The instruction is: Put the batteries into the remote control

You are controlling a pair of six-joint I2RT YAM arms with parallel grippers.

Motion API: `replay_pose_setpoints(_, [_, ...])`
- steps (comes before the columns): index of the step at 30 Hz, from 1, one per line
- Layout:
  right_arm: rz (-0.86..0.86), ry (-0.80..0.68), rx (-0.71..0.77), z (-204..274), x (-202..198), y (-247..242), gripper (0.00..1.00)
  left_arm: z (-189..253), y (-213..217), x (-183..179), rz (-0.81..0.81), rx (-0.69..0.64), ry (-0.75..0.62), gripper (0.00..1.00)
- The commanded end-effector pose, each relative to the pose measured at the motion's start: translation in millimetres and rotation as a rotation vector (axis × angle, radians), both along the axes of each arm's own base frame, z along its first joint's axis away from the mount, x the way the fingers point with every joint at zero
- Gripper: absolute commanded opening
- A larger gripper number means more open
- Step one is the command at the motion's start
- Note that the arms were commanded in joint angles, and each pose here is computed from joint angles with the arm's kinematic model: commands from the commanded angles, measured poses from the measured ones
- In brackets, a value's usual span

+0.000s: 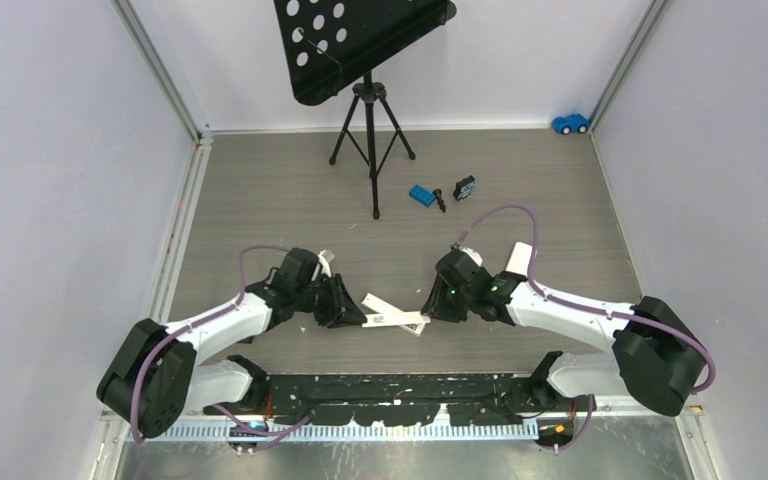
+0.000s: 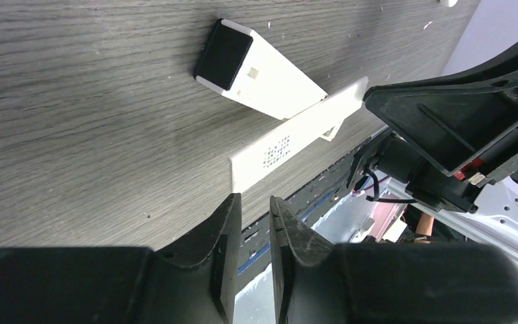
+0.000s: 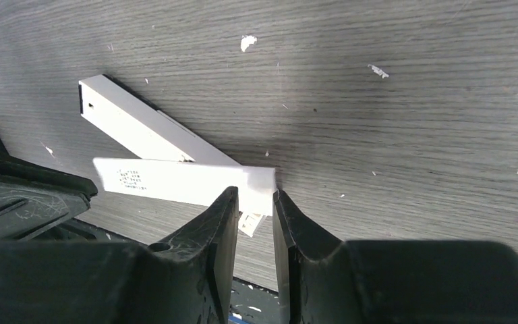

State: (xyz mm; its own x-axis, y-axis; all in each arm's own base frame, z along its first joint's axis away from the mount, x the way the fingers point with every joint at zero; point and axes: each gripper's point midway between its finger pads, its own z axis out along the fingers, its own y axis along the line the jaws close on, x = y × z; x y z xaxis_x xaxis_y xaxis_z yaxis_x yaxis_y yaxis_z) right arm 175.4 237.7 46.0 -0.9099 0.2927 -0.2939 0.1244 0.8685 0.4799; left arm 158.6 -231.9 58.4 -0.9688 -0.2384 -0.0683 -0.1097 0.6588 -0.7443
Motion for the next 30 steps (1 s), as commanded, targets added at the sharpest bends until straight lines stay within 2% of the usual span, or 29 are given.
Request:
replay_pose_setpoints(1, [-0.037, -0.070, -0.009, 14.8, 16.4, 2.8, 0.30, -3.0, -1.0, 2.8, 0.001, 0.005, -0.015, 0.25])
replay_pose_setpoints(5, [-0.039, -0.073, -0.026, 11.9, 16.9, 0.2, 0.31, -9.7, 3.3, 2.1, 0.004, 0.035, -0.015, 0.31])
replay_pose_setpoints(9, [-0.032, -0.077, -0.042, 9.3, 16.9, -2.1, 0.35, -11.7, 4.0, 2.1, 0.001, 0.040, -0.018, 0.46])
replay_pose_setpoints(13, [-0.028, -0.091, -0.041, 11.1, 17.0, -3.8, 0.40, -14.0, 4.2, 1.4, 0.002, 0.037, -0.019, 0.56])
replay_pose_setpoints(21, [0.004, -0.110, -0.029, 11.7, 16.2, -2.1, 0.51, -19.3, -4.0, 1.1, 0.007, -0.025, -0.001, 0.61])
replay_pose_setpoints(30, [0.029, -0.091, -0.007, 1.1, 13.5, 4.8, 0.52, -18.9, -11.9, 6.1, 0.041, -0.101, -0.011, 0.61])
